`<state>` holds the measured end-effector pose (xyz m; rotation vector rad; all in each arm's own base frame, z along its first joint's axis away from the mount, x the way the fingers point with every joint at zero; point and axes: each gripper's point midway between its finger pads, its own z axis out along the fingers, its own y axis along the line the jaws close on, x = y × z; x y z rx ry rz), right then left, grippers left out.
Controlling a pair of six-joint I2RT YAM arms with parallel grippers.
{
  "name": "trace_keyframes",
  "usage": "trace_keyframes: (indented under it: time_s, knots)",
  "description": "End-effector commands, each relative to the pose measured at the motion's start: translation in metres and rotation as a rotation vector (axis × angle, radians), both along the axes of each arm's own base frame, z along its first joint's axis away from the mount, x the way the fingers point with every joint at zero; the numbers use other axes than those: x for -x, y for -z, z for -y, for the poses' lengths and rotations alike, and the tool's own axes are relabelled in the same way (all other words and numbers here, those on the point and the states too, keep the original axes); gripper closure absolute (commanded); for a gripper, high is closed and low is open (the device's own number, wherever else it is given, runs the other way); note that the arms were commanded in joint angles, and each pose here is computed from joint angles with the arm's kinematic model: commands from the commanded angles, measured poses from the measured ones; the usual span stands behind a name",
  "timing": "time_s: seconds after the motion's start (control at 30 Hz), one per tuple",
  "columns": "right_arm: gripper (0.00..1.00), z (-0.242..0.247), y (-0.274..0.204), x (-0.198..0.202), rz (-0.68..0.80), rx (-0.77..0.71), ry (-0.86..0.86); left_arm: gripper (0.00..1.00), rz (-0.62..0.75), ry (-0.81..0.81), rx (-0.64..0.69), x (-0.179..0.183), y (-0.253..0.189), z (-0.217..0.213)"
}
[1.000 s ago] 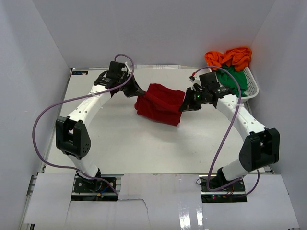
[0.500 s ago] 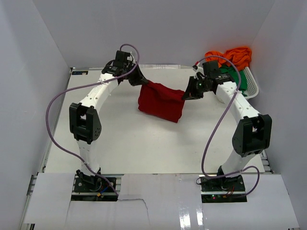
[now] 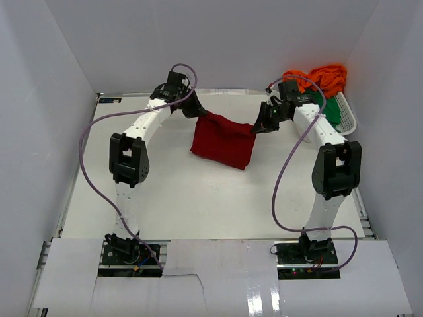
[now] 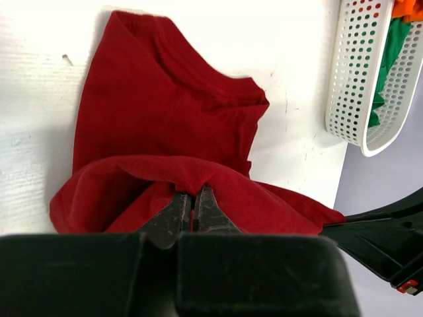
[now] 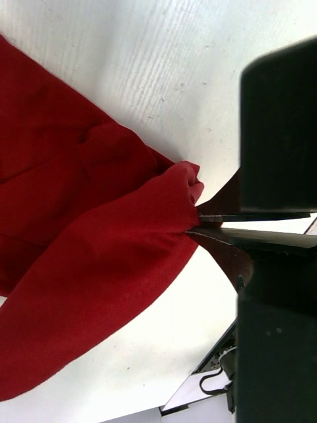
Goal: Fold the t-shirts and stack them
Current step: Fold the long partially folded tshirt into a neat square
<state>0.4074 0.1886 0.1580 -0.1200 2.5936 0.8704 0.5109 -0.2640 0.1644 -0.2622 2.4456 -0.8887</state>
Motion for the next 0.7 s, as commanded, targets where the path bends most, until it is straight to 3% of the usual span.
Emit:
trace_keyframes:
  time_s: [0.0, 0.4, 0.47, 0.5, 0.6, 0.67]
  knots:
    - [0.92, 0.003, -0.021, -0.019, 0.065, -0.028, -0.008, 1.00, 0.135, -0.022, 0.045, -0.027, -0.044, 0.003]
    - [0.91, 0.019, 0.004, -0.068, 0.047, -0.044, 0.031, 0.99, 0.185, -0.031, 0.083, -0.073, -0.025, 0.020]
    - [0.86, 0.022, 0.002, -0.080, 0.074, -0.044, 0.040, 0.93, 0.223, -0.032, 0.095, -0.082, -0.017, 0.023]
    - [0.86, 0.025, 0.009, -0.087, 0.071, -0.028, 0.061, 0.83, 0.232, -0.033, 0.097, -0.086, -0.011, 0.024]
    - [0.89, 0.030, 0.011, -0.108, 0.130, -0.021, 0.114, 0.77, 0.325, -0.029, 0.146, -0.103, -0.007, 0.032]
    - [0.89, 0.033, 0.013, -0.125, 0.193, -0.016, 0.155, 0.66, 0.365, -0.011, 0.184, -0.110, -0.009, 0.038]
